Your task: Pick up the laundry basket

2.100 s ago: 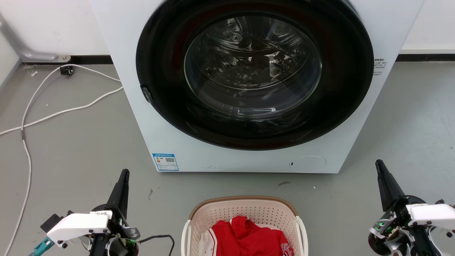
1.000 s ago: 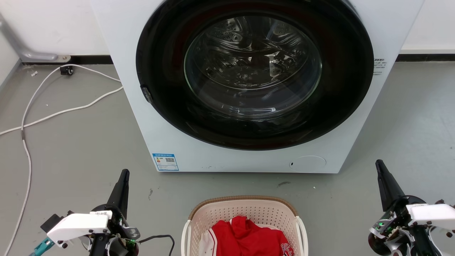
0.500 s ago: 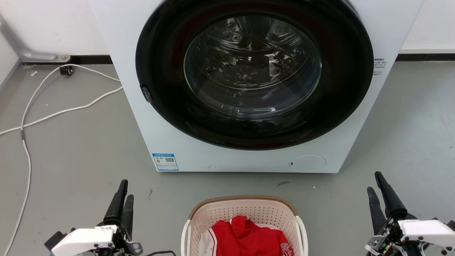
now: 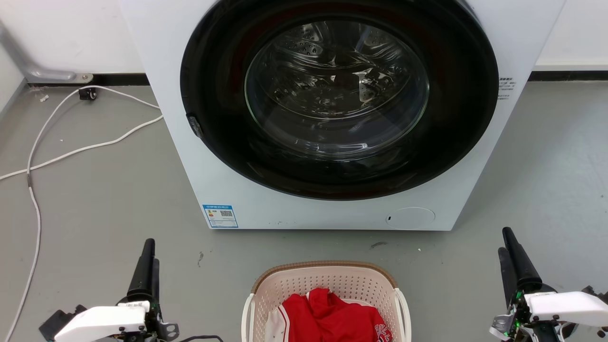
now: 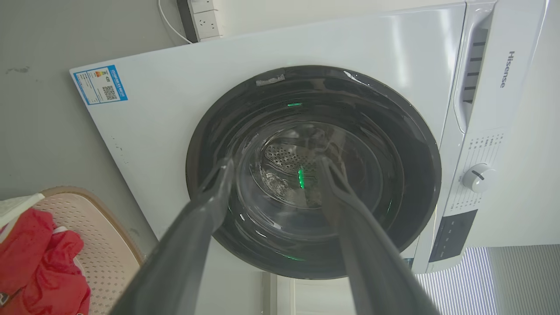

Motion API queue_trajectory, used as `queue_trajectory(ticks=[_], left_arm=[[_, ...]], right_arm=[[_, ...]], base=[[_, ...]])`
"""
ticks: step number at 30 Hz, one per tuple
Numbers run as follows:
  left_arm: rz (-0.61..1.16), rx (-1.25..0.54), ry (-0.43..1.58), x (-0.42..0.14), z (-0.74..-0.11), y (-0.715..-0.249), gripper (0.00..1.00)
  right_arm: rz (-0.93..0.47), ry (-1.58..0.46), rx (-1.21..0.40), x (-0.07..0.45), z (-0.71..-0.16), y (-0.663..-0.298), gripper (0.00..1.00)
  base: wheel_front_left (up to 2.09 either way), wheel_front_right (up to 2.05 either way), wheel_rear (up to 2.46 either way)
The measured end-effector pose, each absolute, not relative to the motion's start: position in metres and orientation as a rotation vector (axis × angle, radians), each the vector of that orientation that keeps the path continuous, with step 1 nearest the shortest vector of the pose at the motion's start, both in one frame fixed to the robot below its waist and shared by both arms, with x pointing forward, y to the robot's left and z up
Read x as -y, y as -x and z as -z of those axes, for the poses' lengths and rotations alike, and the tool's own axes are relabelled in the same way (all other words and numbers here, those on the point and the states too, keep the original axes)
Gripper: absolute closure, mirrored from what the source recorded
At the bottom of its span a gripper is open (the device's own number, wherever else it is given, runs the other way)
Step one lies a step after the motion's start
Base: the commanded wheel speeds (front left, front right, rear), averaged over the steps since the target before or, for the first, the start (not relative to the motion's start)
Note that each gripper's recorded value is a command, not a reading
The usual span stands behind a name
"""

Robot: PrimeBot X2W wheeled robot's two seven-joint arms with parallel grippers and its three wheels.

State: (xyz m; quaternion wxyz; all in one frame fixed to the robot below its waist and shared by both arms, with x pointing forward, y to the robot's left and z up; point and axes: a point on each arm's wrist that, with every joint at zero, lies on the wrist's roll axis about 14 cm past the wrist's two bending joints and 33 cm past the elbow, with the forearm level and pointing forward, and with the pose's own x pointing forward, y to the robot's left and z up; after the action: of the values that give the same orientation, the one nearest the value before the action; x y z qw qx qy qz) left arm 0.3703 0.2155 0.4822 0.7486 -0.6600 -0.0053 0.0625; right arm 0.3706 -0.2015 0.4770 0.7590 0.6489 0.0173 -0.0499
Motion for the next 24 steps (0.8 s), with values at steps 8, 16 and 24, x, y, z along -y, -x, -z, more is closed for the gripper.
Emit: queue_trajectory(ticks=[8,16,24], left_arm=[[-0.159,0.072,1.331,-0.231,-0.494,-0.371,0.0],[-0.142,0.116,1.139,-0.234,-0.516,-0.372,0.0],[-0.118,0.113,0.922,-0.218,-0.532,-0.372,0.0]], right_arm=[[0.094,-1.259,-0.012,0.203,-0.486,-0.373,0.0],[0.054,-1.075,0.046,0.204,-0.507,-0.376,0.0],[0.007,-0.89,0.096,0.198,-0.528,-0.377,0.0]], base=[[0.0,0.0,0.0],[0.0,0.0,0.0],[0.0,0.0,0.0]])
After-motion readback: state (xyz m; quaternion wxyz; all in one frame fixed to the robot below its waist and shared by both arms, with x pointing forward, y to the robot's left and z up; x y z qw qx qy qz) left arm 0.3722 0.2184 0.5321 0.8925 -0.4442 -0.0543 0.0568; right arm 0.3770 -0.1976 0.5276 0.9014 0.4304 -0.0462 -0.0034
